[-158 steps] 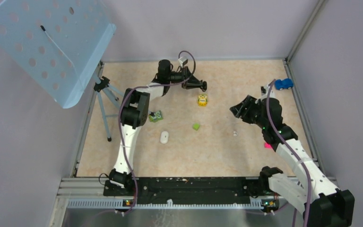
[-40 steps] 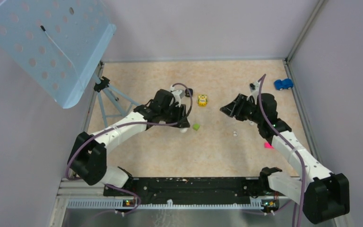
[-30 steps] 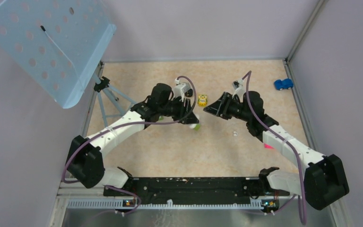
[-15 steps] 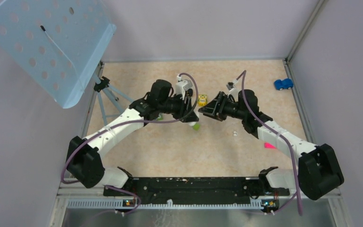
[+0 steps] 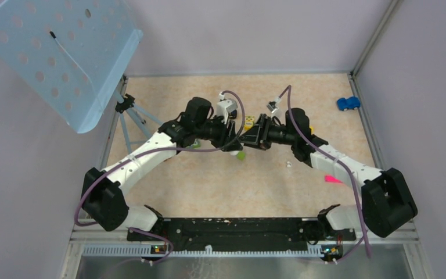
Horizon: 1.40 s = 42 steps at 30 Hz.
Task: Insert the wireless bluetooth earbuds into the charging case
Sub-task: Pass from the left arm to the right, then pass from the right arm to the left
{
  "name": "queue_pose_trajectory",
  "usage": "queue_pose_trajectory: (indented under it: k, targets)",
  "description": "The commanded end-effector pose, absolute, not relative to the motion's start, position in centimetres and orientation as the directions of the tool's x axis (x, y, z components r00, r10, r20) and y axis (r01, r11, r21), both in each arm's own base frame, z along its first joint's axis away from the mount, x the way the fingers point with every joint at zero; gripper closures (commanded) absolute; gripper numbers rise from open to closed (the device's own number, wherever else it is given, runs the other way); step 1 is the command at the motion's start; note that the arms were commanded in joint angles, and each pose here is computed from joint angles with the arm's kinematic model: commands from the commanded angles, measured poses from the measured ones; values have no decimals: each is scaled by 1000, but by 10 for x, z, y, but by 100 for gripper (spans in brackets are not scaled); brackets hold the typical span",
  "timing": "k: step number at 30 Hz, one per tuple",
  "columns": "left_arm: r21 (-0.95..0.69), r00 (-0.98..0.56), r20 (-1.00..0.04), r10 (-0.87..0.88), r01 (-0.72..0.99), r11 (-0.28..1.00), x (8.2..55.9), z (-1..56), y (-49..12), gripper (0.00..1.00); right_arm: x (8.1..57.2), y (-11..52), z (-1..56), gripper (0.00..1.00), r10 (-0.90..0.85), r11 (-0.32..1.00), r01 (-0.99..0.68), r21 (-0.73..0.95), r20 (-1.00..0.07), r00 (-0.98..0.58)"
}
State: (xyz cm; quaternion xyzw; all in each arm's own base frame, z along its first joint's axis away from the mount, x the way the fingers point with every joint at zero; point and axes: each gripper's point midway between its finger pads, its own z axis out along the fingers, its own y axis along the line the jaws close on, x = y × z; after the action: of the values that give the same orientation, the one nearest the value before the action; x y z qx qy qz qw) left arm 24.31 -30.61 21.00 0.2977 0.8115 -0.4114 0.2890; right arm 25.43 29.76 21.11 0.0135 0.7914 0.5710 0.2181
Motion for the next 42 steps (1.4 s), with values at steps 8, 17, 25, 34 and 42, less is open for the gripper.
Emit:
queue_pose_trajectory:
  k: [8, 17, 25, 34, 42]
  targets:
    - [-400, -561, -784, 264, 783, 477, 256, 234, -308, 69, 244, 319, 235, 77, 192, 188, -270, 944, -305, -933]
    - [-385, -565, -787, 249, 764, 518, 263, 239, -304, 12, 252, 320, 231, 100, 230, 186, -255, 949, -295, -928]
    - [-485, -646, -709, 283, 738, 469, 246, 254, -302, 1, 282, 276, 210, 100, 251, 293, -299, 908, -375, -893]
    - [-736, -768, -614, 182, 640, 221, 240, 264, -291, 5, 268, 262, 209, 100, 95, 271, -444, 854, -482, -871]
    - [-831, -825, -519, 225, 548, 96, 236, 243, -299, 18, 252, 264, 236, 100, 43, 165, -544, 823, -557, -829]
